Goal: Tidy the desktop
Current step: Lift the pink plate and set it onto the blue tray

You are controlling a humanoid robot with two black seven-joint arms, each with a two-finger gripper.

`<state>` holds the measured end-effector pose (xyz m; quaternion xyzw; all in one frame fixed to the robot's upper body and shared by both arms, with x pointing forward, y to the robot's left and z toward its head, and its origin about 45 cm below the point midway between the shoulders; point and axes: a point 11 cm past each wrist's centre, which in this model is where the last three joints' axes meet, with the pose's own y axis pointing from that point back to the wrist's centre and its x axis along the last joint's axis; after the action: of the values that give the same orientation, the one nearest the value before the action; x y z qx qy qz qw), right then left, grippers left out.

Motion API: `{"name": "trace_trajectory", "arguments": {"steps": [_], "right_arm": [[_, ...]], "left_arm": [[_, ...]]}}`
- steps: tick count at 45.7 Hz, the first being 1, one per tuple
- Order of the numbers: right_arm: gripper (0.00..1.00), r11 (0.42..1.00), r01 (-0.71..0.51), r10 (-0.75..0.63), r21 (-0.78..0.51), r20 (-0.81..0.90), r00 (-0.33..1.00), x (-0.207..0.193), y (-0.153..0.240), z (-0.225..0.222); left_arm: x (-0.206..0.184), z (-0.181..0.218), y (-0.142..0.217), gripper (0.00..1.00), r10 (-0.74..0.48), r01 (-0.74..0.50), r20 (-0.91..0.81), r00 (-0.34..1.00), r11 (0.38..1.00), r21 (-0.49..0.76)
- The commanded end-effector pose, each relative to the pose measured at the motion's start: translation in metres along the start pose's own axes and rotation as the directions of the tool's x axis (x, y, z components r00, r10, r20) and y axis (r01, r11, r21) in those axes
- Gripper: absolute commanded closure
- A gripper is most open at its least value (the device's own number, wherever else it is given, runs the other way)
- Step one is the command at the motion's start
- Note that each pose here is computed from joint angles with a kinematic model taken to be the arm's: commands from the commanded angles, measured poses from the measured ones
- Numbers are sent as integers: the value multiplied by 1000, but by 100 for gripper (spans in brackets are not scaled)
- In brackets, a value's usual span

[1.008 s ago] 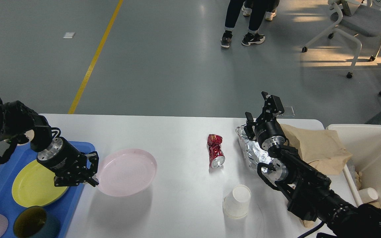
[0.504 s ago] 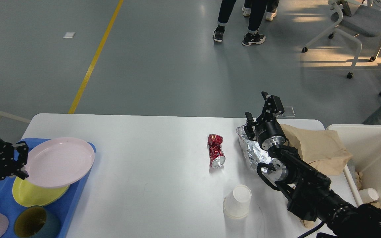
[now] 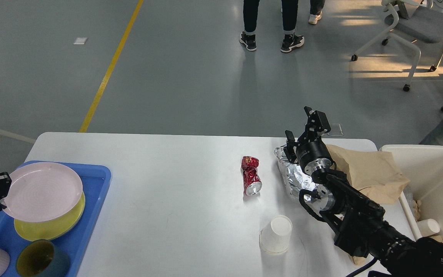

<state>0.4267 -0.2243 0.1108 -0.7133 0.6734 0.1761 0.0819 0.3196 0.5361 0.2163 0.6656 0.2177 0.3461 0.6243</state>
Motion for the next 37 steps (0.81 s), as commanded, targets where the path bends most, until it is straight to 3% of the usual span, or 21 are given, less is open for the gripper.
{"name": "trace_trajectory", "arguments": {"steps": [1,37], "right_arm": [[0,1000,0,0,0,0,1000,0,0,0],[0,1000,0,0,0,0,1000,0,0,0]], "left_arm": [[-2,0,-5,100,-2,2,8,1000,1000,5],[-20,-12,-41,97,-30,29,29,999,999,32]]}}
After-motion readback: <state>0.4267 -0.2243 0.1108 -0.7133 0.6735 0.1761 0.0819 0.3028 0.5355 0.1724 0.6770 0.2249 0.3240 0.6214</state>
